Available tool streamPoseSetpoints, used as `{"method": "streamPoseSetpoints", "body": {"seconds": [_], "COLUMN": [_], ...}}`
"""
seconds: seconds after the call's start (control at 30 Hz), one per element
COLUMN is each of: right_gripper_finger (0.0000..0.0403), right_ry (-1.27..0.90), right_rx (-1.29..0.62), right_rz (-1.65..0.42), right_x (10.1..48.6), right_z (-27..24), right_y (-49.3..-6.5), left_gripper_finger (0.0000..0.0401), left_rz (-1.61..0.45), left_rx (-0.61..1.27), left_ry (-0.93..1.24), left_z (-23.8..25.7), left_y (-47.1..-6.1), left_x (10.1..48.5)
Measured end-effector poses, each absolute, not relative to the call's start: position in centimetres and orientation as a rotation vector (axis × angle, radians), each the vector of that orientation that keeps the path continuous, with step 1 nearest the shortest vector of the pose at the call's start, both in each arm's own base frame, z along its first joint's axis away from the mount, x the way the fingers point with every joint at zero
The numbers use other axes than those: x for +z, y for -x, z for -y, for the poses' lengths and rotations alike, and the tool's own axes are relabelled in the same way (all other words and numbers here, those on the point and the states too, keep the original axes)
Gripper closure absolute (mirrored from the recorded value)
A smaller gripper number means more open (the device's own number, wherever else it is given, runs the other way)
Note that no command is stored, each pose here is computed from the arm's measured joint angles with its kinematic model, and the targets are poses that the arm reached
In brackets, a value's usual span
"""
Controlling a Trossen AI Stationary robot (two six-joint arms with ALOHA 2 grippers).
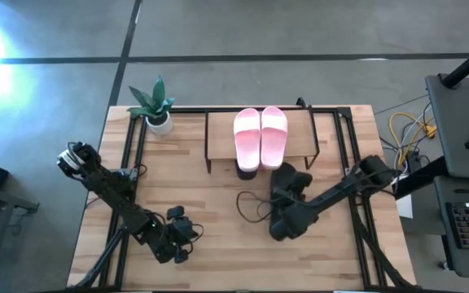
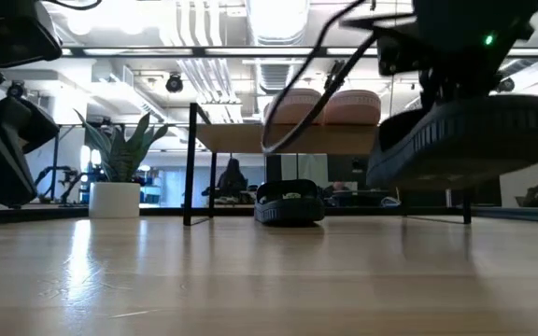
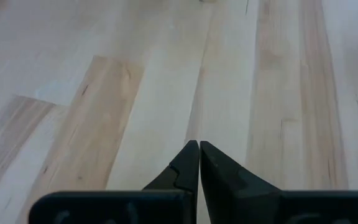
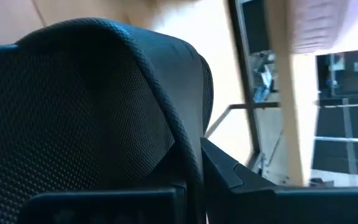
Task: Pick and place slides into the shelf
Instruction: Put the black slipper under the shelf
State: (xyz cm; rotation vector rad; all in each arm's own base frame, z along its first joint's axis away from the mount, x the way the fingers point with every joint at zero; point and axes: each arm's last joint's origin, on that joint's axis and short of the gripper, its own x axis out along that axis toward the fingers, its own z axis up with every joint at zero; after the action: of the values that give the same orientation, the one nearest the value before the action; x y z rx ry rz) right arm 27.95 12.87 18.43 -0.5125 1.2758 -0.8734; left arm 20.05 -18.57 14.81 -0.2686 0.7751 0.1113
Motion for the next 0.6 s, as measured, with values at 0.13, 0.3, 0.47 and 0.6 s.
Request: {"method": "streamPoseSetpoints", "body": {"seconds": [0.13, 0.3, 0.47, 0.6], "right_gripper_finger": [0.0377, 0.034, 0.0292, 0.0256], "right_ry": [0.514, 0.583, 0.564, 0.524], "right_rx": [-0.807, -0.789, -0.834, -0.862], "right_rz": [-1.271, -1.315, -1.315, -1.291], "right_x": [17.5, 16.0, 15.1, 15.2], "right_z": [-12.6, -12.4, -12.0, -12.0], "right_y": [-28.1, -27.6, -26.9, -26.9], "left_gripper_finger": [0.0401, 0.0401, 0.0401, 0.0401], "left_rz": [-0.775, -0.774, -0.773, -0.772], "left_rx": [0.116, 0.12, 0.127, 0.139], "left_ry": [0.271, 0.283, 0.297, 0.318], "left_z": [18.5, 18.5, 18.5, 18.4], "left_y": [-20.1, -20.1, -20.1, -20.2], "left_x": [14.8, 14.8, 14.8, 14.8]}}
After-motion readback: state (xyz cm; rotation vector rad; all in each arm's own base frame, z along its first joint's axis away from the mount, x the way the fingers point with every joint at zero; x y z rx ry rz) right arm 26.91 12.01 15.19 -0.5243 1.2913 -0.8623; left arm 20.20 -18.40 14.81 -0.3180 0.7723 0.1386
